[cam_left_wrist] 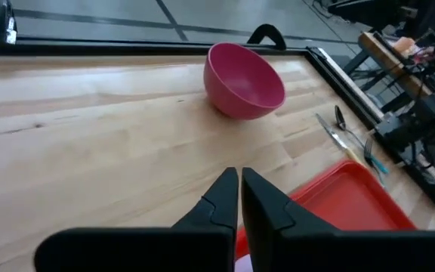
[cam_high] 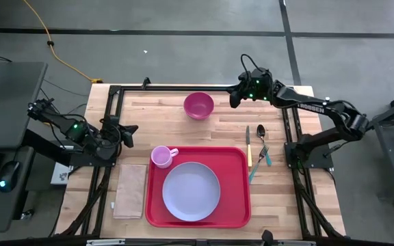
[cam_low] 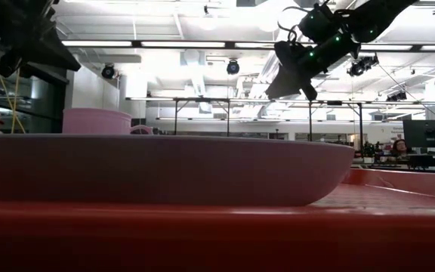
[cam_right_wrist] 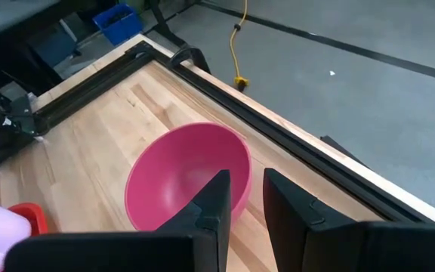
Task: Set up tray
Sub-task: Put the pink bowl on the purple plate
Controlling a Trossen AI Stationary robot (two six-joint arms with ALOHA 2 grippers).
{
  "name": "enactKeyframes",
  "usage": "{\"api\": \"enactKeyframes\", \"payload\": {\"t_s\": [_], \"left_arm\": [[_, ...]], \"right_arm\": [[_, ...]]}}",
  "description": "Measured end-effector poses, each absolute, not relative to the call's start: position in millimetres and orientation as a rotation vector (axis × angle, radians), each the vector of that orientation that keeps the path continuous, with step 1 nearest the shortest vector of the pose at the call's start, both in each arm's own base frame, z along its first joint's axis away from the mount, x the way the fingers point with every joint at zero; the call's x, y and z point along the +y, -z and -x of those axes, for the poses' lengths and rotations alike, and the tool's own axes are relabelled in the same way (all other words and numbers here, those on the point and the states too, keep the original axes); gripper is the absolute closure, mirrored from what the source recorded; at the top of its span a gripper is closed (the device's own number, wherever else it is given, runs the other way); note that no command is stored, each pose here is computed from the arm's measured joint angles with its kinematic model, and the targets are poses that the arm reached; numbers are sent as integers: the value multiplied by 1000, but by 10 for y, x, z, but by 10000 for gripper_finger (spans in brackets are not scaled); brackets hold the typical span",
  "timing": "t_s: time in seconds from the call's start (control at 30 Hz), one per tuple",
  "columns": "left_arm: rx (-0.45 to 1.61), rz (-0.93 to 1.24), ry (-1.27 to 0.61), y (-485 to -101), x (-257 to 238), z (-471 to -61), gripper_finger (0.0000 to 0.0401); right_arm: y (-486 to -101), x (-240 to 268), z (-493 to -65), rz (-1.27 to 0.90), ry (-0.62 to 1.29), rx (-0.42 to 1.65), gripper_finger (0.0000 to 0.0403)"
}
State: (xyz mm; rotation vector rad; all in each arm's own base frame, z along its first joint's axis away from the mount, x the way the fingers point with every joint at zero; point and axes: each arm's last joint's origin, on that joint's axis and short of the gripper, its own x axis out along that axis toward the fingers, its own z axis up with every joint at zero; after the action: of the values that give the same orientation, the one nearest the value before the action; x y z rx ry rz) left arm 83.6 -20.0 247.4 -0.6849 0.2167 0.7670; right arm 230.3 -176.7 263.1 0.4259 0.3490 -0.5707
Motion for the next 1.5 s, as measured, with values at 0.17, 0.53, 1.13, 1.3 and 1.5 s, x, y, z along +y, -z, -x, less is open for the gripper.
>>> {"api": "enactKeyframes", "payload": {"t_s": [0.17,0.53,1.13,1.3,1.5], "left_arm": [[181,770,-768,-2484,-208,-848,357],[247,614,-539,-2622,-210,-808,357],[178,502,-244,-2401,-265,-829,357],[117,477,-185,-2324,-250,-791,357],[40,417,-70,-2206,-264,-776,357]], "right_arm": [[-2632,-1768,-2304,-423,570,349,346],[-2658,-1774,-2314,-410,568,322,346],[-2597,-1817,-2392,-454,529,294,346],[-2476,-1883,-2478,-509,532,292,346],[-2506,-2012,-2640,-521,542,358,346]]}}
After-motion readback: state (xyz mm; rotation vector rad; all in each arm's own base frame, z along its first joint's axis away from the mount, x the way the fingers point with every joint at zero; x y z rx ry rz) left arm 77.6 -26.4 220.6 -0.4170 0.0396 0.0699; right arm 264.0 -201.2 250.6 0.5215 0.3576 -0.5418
